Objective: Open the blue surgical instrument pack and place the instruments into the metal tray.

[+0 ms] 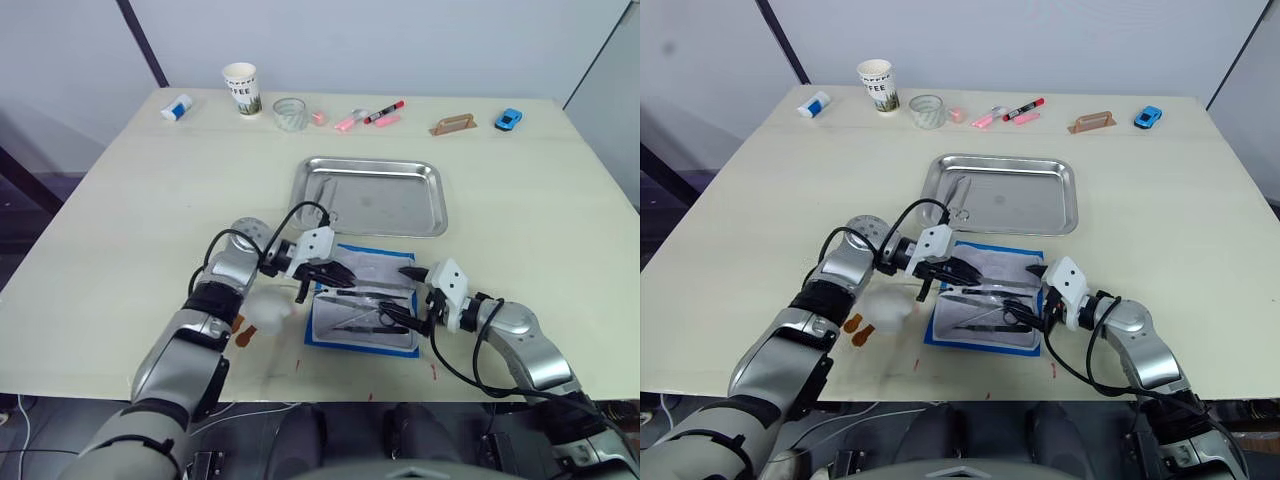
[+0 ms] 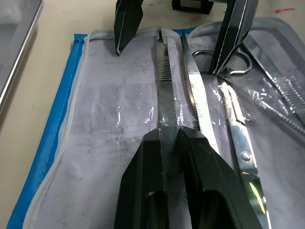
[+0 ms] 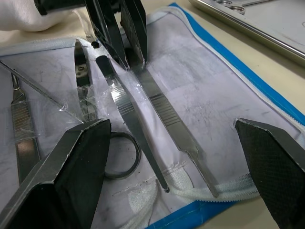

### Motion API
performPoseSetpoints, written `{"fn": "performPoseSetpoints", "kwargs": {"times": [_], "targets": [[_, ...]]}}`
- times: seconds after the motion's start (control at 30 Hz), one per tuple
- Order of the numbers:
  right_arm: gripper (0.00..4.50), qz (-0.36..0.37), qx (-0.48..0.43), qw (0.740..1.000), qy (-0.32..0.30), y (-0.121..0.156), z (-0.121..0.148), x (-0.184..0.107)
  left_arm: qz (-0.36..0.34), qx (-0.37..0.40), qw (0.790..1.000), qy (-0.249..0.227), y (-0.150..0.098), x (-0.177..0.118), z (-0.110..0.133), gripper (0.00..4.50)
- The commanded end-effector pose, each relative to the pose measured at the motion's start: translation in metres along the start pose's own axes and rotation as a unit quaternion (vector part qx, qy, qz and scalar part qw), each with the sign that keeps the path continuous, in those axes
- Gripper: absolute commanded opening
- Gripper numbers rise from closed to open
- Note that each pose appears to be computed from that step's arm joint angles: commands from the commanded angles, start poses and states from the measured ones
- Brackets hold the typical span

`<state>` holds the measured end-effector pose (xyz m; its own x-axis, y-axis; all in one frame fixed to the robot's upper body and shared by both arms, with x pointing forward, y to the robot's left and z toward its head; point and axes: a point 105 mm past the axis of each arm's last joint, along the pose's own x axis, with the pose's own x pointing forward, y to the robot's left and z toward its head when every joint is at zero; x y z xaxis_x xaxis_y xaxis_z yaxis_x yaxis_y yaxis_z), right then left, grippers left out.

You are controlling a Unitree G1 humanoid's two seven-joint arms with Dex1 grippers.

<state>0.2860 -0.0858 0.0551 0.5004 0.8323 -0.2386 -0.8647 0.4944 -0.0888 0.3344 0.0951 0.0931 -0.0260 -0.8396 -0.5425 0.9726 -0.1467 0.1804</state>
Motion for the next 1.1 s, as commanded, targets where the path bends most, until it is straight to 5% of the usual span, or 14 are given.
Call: {"fn": "performPoseSetpoints", "kwargs": {"times": [0.03, 1.1], "targets": [[4.5, -0.008, 0.042, 0.995, 0.091, 0.006, -0.048, -0.008, 0.005, 0.023, 1.0, 0.014, 0.003, -0.008, 0.013, 0.03], [4.5, -0.001, 0.043, 0.995, 0.093, 0.008, -0.049, -0.007, 0.046, -0.013, 0.997, 0.06, -0.013, -0.076, -0.005, 0.03]]}}
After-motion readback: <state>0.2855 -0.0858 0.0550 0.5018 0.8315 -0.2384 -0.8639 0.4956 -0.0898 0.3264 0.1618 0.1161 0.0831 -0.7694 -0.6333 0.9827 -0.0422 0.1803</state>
